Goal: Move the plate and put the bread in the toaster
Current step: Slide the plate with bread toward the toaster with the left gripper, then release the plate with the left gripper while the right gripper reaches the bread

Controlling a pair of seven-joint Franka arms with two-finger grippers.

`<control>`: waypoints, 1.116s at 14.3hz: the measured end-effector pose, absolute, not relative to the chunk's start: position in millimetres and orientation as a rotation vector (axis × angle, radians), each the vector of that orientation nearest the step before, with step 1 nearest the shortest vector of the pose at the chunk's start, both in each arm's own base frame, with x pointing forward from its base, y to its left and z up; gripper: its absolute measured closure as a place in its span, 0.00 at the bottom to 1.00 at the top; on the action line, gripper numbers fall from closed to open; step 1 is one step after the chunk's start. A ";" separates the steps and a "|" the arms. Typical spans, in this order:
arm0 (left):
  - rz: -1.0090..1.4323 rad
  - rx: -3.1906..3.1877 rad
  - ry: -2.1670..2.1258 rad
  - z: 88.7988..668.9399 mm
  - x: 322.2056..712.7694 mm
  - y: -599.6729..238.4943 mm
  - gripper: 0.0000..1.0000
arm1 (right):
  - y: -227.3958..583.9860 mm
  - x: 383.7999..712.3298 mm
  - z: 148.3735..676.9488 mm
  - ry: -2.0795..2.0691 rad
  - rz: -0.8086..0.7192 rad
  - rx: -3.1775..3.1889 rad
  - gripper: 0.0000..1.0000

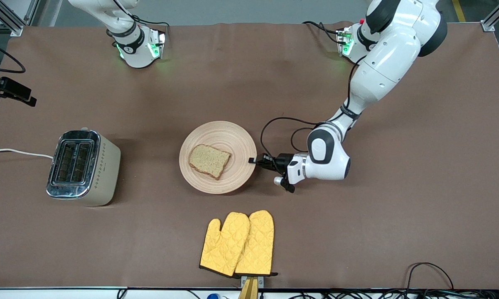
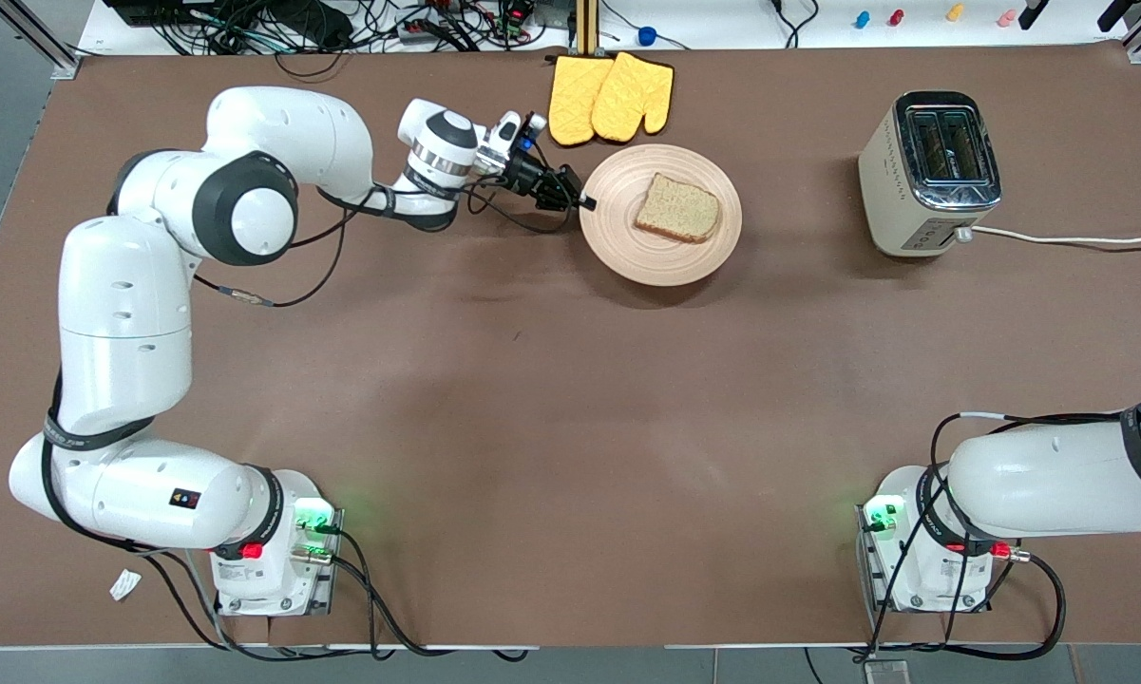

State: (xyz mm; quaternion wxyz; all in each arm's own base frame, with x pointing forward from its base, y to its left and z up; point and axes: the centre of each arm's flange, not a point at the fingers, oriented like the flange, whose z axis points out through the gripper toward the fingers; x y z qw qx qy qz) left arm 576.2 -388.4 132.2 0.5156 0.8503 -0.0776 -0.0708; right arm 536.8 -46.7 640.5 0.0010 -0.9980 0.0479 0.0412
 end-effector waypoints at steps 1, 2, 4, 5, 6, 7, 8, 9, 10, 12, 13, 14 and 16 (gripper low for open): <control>-0.169 2.061 -0.166 130.0 572.8 -392.7 0.90 | -47.9 536.6 640.5 0.154 0.130 -3.133 0.00; -0.168 2.077 -0.151 128.6 569.5 -397.5 0.90 | -49.2 536.5 640.4 0.158 0.130 -3.132 0.00; -0.184 2.084 -0.124 127.8 564.4 -404.6 0.88 | -50.5 535.5 639.6 0.162 0.143 -3.130 0.00; -0.193 2.085 -0.111 127.6 563.6 -405.5 0.87 | -50.4 535.2 639.2 0.162 0.148 -3.129 0.00; -0.197 2.086 -0.101 127.3 564.0 -404.5 0.79 | -50.3 535.3 639.2 0.161 0.148 -3.129 0.00; -0.197 2.088 -0.092 127.0 565.8 -401.7 0.68 | -50.2 535.3 639.2 0.161 0.147 -3.128 0.00; -0.192 2.089 -0.082 127.5 569.2 -397.3 0.58 | -50.1 535.4 639.2 0.161 0.147 -3.127 0.00; -0.181 2.090 -0.063 130.6 575.7 -390.1 0.49 | -49.9 535.4 639.2 0.161 0.147 -3.126 0.00; -0.172 2.092 -0.021 138.5 585.3 -380.3 0.37 | -49.8 535.4 639.3 0.160 0.146 -3.125 0.00; -0.140 2.118 0.056 175.0 610.6 -356.0 0.17 | -48.7 535.6 639.2 0.157 0.146 -3.123 0.00; -0.116 2.156 0.064 202.3 622.8 -344.6 0.08 | -47.4 535.7 639.1 0.154 0.146 -3.121 0.00; -0.094 2.201 0.072 232.5 632.9 -334.6 0.01 | -45.2 536.1 638.6 0.149 0.147 -3.110 0.00; -0.055 2.317 0.116 291.6 649.5 -309.5 0.00 | -36.2 537.9 634.2 0.128 0.156 -3.075 0.00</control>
